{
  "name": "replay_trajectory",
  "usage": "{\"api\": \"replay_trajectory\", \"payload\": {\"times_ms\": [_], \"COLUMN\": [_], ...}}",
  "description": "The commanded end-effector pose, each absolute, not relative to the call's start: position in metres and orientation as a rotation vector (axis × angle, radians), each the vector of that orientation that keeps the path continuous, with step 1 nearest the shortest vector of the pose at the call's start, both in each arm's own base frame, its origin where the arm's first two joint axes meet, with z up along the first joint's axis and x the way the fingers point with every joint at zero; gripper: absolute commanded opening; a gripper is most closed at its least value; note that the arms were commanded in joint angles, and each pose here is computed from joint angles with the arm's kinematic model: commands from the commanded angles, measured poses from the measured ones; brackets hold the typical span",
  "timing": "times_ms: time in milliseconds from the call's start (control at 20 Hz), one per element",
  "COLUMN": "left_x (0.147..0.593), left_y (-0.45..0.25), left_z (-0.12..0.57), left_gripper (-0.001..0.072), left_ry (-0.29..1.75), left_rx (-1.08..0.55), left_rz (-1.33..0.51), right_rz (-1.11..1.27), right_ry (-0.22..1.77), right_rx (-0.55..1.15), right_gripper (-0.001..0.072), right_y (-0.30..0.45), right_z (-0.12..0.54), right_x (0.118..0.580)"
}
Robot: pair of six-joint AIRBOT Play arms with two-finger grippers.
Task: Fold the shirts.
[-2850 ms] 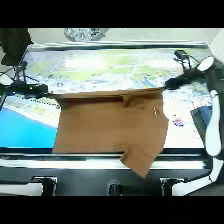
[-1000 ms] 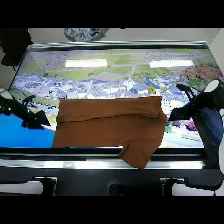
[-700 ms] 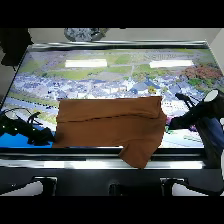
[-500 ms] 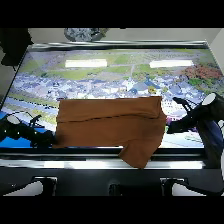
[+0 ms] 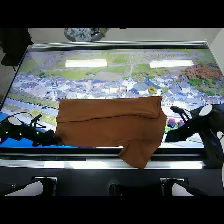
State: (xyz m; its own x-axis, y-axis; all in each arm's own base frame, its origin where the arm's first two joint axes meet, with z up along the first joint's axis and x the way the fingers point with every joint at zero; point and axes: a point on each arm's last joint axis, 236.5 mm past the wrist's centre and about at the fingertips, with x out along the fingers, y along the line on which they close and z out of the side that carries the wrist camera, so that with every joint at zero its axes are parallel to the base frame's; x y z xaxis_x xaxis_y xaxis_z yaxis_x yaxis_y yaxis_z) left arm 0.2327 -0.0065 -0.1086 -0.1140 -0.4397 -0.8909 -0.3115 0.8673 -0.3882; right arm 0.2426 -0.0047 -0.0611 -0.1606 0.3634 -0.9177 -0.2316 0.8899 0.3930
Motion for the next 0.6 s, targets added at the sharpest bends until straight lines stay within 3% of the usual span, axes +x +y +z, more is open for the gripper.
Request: {"api": "replay_trajectory", "payload": {"times_ms": [0, 300, 500, 550], "left_x": [0.232, 0.231, 0.221, 0.221], "left_y": [-0.006, 0.012, 0.012, 0.012], "left_z": [-0.11, -0.077, -0.085, -0.085], "left_gripper": [0.0032, 0.0053, 0.0361, 0.04], "left_ry": [1.72, 1.673, 1.698, 1.697], "left_rx": [-0.569, -0.573, -0.6, -0.595], "left_rz": [-0.124, -0.161, -0.16, -0.166], "right_rz": [0.511, 0.525, 0.524, 0.527], "right_ry": [1.621, 1.645, 1.643, 1.647], "right_rx": [0.086, 0.096, 0.096, 0.097], "right_gripper": [0.0378, 0.0377, 0.0377, 0.0377], "right_y": [-0.003, 0.001, 0.001, 0.001], "right_z": [-0.058, -0.064, -0.064, -0.064], "right_x": [0.235, 0.225, 0.225, 0.224]}}
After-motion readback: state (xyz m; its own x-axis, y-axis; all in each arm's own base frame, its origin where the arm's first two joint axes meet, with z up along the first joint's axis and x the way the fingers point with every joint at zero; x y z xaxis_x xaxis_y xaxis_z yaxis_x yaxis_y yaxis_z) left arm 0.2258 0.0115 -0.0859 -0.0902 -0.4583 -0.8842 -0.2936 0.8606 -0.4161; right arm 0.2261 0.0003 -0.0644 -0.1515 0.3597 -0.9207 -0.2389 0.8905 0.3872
